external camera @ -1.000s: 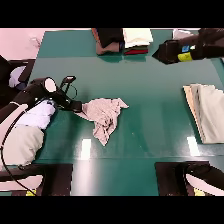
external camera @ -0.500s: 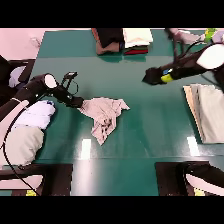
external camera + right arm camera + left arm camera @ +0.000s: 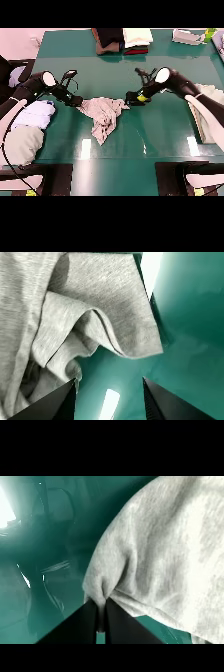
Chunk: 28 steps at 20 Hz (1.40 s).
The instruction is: Fold the shirts.
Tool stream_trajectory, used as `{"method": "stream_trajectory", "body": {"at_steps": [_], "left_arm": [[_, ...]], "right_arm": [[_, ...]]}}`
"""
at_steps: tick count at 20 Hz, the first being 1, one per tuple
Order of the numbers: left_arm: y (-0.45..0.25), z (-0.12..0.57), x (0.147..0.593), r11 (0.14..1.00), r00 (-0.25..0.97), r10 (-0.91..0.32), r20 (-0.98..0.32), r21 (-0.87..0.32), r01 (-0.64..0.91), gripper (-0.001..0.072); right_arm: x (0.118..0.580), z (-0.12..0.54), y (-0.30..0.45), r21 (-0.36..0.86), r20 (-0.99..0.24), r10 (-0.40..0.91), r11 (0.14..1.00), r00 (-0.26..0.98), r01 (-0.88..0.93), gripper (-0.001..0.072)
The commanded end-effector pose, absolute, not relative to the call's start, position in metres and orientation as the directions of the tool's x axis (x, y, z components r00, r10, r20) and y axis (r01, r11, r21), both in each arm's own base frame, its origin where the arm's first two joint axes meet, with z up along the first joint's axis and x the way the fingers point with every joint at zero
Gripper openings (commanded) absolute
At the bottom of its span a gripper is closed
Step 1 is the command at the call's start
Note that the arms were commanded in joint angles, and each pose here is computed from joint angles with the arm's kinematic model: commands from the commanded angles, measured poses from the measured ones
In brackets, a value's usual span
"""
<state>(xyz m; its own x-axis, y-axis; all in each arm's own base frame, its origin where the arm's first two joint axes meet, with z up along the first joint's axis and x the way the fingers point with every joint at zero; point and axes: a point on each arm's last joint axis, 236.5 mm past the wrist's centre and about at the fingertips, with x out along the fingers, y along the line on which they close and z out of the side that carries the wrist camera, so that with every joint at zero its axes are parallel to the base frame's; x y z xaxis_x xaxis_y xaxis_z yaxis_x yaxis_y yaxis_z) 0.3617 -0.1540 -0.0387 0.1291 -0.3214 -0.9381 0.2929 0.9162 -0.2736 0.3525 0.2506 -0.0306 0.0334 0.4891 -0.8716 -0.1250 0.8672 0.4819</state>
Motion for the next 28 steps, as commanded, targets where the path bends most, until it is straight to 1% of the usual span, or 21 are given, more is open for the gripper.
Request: {"method": "stream_trajectory", "body": {"at_steps": [1,4,5,6,8,10,12,14,16,18,19,21,23,25,28], "left_arm": [[-0.154,-0.038,0.361,0.916,0.127,-0.32,-0.939,-0.273,0.294,0.0027],[-0.154,-0.038,0.361,0.916,0.127,-0.32,-0.939,-0.273,0.294,0.0027],[-0.154,-0.038,0.361,0.916,0.127,-0.32,-0.939,-0.273,0.294,0.0027],[-0.154,-0.038,0.361,0.916,0.127,-0.321,-0.939,-0.273,0.293,0.0027],[-0.154,-0.038,0.361,0.916,0.124,-0.32,-0.939,-0.274,0.294,0.0027],[-0.154,-0.034,0.362,0.915,0.128,-0.322,-0.938,-0.273,0.297,0.0026],[-0.155,0.001,0.376,0.911,0.22,-0.334,-0.917,-0.254,0.325,0.0026],[-0.156,0.077,0.395,0.904,0.388,-0.36,-0.848,-0.214,0.371,0.0027],[-0.158,0.18,0.398,0.892,0.575,-0.406,-0.71,-0.172,0.417,0.0026],[-0.158,0.275,0.378,0.878,0.703,-0.455,-0.546,-0.142,0.458,0.0026],[-0.158,0.314,0.364,0.868,0.741,-0.48,-0.469,-0.135,0.477,0.0027],[-0.161,0.371,0.332,0.844,0.775,-0.532,-0.341,-0.133,0.52,0.0026],[-0.164,0.395,0.31,0.821,0.775,-0.567,-0.28,-0.118,0.558,0.0026],[-0.17,0.387,0.306,0.804,0.747,-0.589,-0.308,-0.125,0.582,0.0026],[-0.175,0.349,0.322,0.8,0.701,-0.583,-0.41,-0.141,0.583,0.0026]], "right_arm": [[0.358,-0.062,0.268,0.477,-0.874,0.485,0.868,0.029,-0.141,0.047],[0.374,-0.07,0.276,0.472,-0.875,0.482,0.868,0.036,-0.15,0.0458],[0.378,-0.071,0.281,0.473,-0.874,0.484,0.867,0.036,-0.158,0.0436],[0.383,-0.073,0.282,0.466,-0.878,0.477,0.869,0.037,-0.168,0.0391],[0.384,-0.076,0.284,0.432,-0.894,0.447,0.878,0.028,-0.208,0.0015],[0.389,-0.068,0.284,0.402,-0.903,0.426,0.881,0.051,-0.25,0.0016],[0.402,-0.031,0.277,0.354,-0.905,0.407,0.882,0.124,-0.31,0.0015],[0.425,0.04,0.257,0.269,-0.884,0.38,0.889,0.271,-0.37,0.0015],[0.435,0.134,0.236,0.22,-0.81,0.394,0.891,0.435,-0.397,0.0015],[0.428,0.227,0.219,0.215,-0.692,0.437,0.885,0.575,-0.414,0.0015],[0.418,0.267,0.21,0.209,-0.633,0.451,0.882,0.63,-0.422,0.0015],[0.396,0.323,0.197,0.196,-0.541,0.47,0.877,0.698,-0.439,0.0015],[0.374,0.36,0.189,0.186,-0.469,0.485,0.871,0.738,-0.454,0.0015],[0.36,0.369,0.184,0.183,-0.459,0.488,0.87,0.742,-0.459,0.0015],[0.343,0.344,0.182,0.221,-0.547,0.478,0.875,0.688,-0.432,0.0015]]}}
